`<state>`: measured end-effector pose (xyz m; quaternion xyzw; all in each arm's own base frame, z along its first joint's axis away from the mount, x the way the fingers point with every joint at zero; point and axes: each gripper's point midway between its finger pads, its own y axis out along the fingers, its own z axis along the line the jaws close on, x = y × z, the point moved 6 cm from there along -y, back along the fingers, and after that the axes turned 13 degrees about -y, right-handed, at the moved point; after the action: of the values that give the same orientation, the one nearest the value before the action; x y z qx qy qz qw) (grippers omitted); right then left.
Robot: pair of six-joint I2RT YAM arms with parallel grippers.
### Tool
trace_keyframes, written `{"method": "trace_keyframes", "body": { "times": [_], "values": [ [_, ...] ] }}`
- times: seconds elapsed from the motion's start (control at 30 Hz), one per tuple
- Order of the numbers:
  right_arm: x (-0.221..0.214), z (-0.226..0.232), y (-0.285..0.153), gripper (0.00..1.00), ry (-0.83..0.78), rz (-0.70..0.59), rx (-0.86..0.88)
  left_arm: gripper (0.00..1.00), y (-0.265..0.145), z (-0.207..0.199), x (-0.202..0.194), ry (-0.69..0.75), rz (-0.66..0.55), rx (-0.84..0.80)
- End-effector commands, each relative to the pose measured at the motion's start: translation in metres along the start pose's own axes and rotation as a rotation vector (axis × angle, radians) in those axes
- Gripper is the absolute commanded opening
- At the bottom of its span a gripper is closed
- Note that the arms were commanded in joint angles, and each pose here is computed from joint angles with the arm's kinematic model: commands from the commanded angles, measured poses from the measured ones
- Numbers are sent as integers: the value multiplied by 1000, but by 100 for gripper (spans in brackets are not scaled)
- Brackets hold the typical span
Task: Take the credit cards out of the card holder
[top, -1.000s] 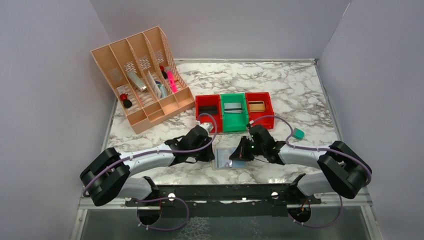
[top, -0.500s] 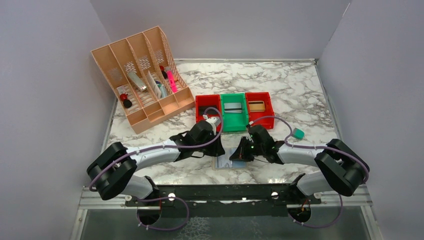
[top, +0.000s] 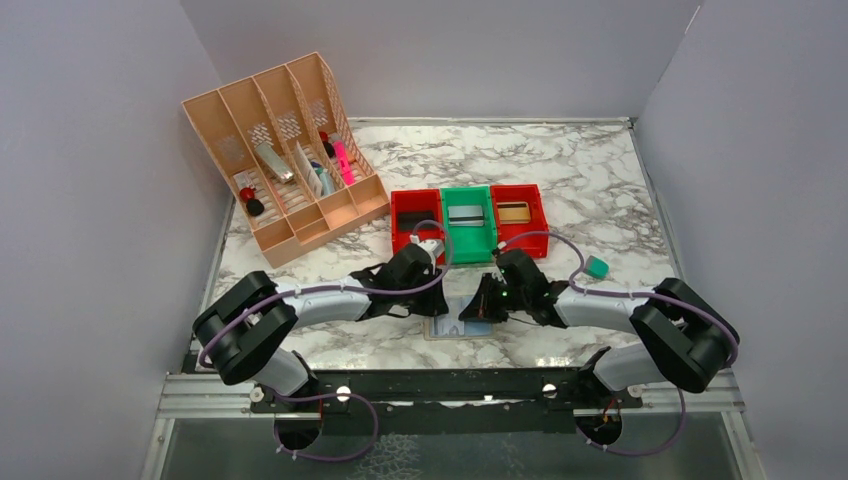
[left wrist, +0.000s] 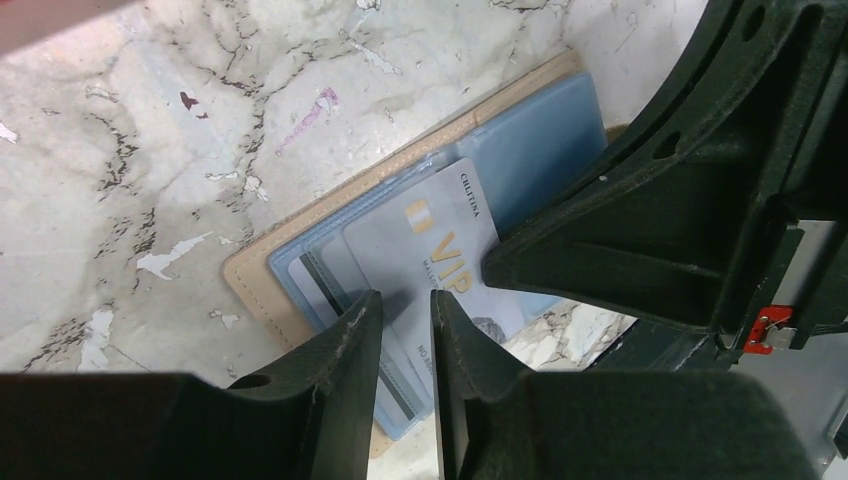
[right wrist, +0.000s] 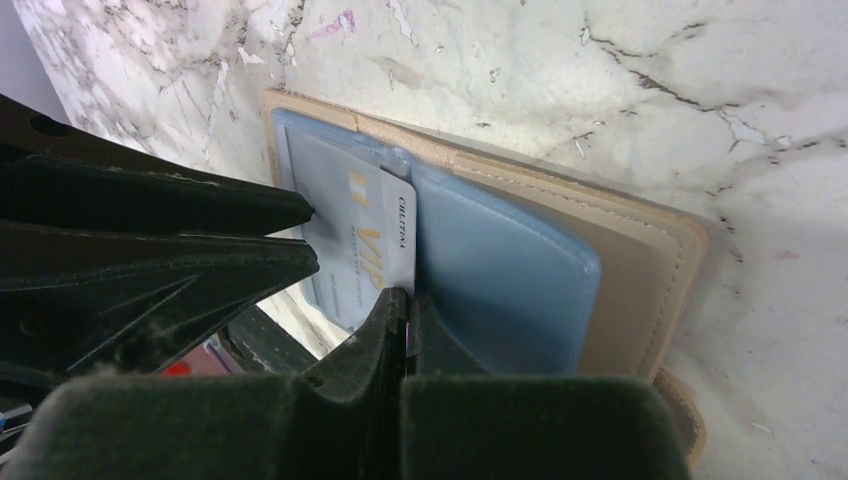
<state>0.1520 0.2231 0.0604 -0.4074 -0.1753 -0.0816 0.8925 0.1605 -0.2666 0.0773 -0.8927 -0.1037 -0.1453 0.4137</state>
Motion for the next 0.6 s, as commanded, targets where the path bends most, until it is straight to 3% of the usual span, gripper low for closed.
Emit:
{"method": "trace_keyframes", "body": {
  "times": [0.0,0.37,0.57],
  "values": [
    [-2,-10,-4,1,-24,16,-79,29,-1,30,-17,3,33,132],
    [0,-17,-13,1,-20,-27,-122,28,-6,37,-22,1,31,154],
    [-2,-12,-7,17,16,-17,-66,28,-8,23,-15,24,32,91]
  ]
}}
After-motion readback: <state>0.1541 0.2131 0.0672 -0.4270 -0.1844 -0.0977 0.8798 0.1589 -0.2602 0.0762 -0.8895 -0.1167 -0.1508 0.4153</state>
